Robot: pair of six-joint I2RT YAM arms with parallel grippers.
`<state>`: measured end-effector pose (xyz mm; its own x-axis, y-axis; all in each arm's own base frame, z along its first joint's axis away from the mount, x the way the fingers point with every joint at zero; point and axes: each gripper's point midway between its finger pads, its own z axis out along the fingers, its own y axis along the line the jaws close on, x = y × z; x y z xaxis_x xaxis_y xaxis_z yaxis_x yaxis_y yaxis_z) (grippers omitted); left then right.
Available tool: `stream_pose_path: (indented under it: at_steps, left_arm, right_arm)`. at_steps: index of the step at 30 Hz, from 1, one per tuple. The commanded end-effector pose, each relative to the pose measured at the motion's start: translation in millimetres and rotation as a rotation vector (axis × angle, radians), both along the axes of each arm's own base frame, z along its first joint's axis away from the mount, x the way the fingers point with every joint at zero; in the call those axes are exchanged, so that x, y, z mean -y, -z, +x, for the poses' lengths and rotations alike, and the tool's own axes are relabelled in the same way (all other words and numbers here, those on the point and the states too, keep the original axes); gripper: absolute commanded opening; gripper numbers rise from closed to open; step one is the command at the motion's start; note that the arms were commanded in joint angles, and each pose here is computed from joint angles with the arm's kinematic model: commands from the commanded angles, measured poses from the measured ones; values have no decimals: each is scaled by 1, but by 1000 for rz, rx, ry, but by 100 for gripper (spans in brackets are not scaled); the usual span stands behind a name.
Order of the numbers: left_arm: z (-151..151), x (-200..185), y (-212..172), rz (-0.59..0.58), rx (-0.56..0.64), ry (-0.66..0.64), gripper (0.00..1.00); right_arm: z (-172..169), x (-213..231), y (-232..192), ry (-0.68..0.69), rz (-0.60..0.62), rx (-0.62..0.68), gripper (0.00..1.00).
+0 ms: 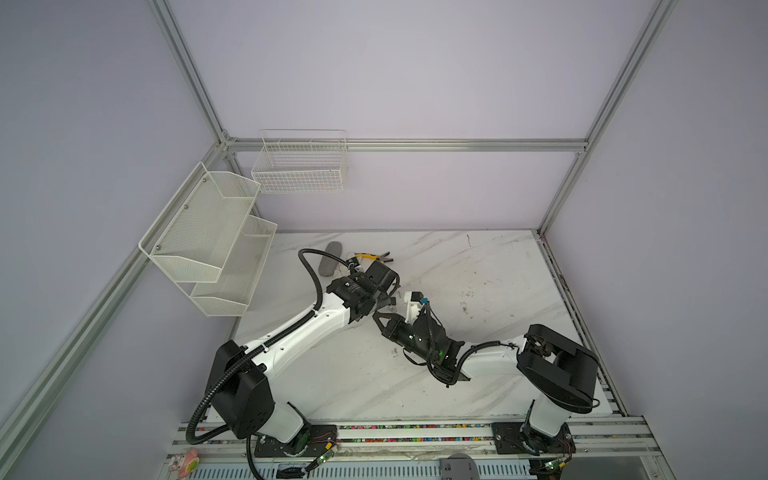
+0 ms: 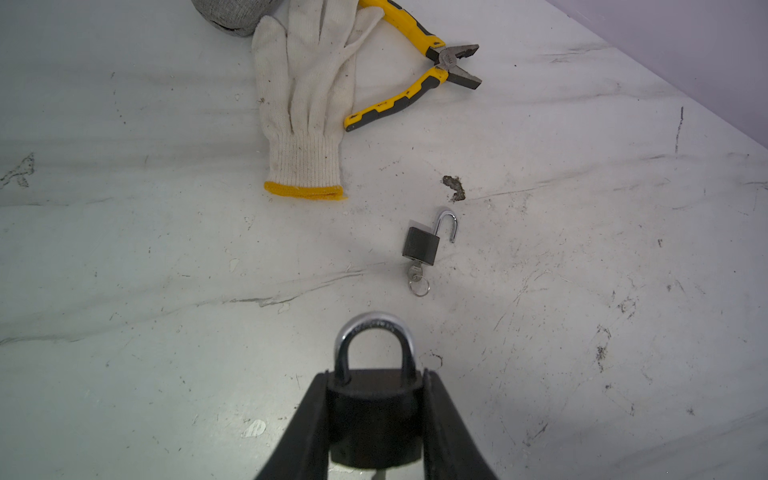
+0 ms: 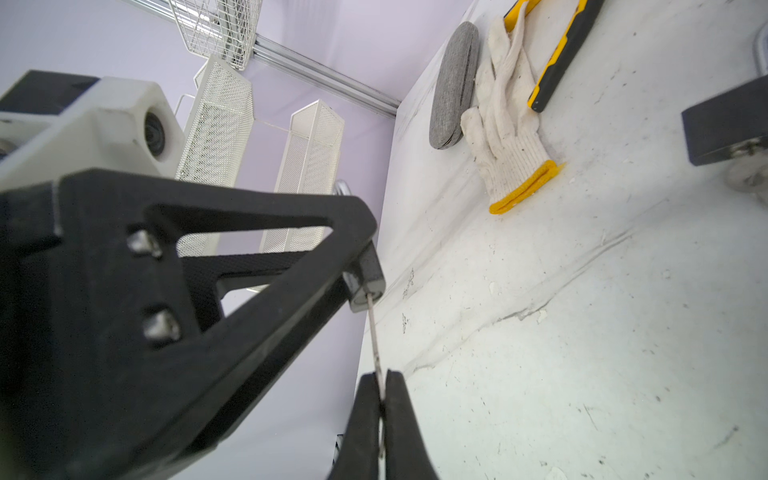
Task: Unlock with the key
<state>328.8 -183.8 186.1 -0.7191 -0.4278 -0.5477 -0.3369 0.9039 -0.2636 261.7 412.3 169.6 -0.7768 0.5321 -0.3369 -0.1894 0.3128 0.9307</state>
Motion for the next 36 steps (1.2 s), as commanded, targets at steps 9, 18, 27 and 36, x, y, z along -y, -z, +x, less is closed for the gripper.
stream_pose_path:
  at_steps: [9, 18, 27, 36]
  left_arm:
    - [7, 0, -38, -68, 99, -28, 0]
    - [2, 1, -32, -77, 76, -15, 0]
    - [3, -2, -38, -73, 95, -20, 0]
    - [5, -3, -41, -69, 107, -28, 0]
  right_arm:
    - [-13, -8, -11, -31, 23, 0, 0]
    - [-7, 6, -19, 32, 43, 6, 0]
    - [-5, 4, -12, 33, 8, -3, 0]
    - [-7, 1, -11, 23, -18, 5, 0]
